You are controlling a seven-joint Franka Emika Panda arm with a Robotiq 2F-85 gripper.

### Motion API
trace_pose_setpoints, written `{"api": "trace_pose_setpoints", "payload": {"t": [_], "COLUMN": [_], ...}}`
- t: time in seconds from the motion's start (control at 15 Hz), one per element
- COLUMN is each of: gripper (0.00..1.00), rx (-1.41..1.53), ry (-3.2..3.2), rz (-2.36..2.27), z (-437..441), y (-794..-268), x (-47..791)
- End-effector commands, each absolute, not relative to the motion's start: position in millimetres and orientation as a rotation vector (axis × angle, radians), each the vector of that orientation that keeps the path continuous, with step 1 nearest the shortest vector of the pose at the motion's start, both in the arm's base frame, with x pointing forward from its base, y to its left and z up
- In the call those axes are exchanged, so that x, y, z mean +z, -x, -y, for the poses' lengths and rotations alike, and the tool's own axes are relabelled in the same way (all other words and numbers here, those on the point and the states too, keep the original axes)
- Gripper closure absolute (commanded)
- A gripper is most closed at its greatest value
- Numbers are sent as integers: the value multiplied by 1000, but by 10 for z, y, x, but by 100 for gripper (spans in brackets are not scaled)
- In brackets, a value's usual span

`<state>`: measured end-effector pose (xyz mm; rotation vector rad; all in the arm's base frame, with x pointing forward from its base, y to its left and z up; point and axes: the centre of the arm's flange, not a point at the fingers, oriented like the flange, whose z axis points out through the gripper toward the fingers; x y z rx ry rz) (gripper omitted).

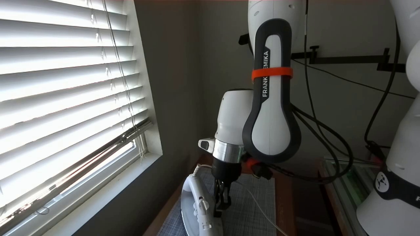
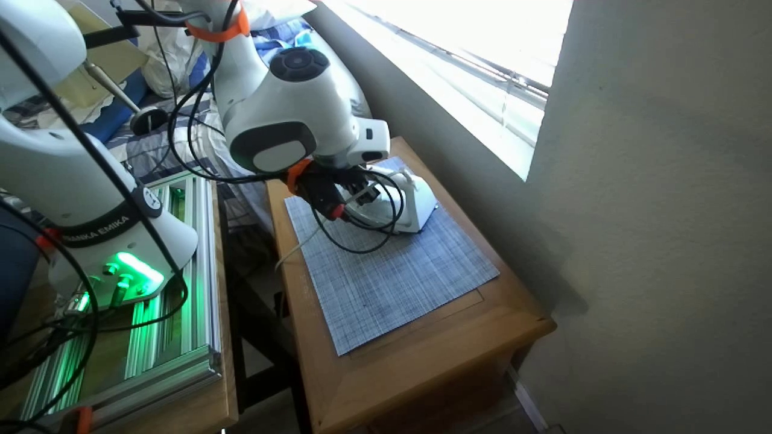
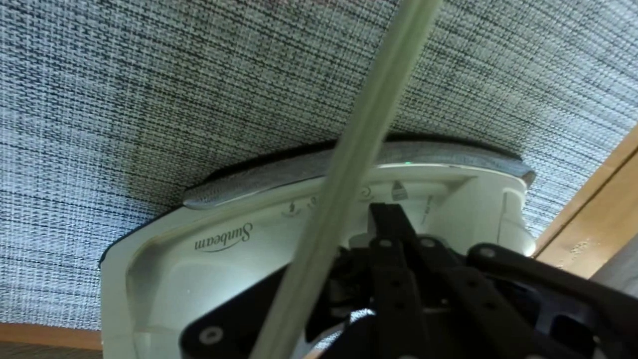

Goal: Slightly move the iron

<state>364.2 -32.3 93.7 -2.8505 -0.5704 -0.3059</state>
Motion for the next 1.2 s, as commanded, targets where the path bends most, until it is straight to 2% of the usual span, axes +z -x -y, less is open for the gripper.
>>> {"api": "trace_pose_setpoints", "payload": {"t": [0.0,1.13], "gripper": [100,100], "rx": [-324,-334], "ry": [2867,2898], "rz": [563,527], "z": [294,254], "y": [-3578,-3677], "x": [1027,1018]}}
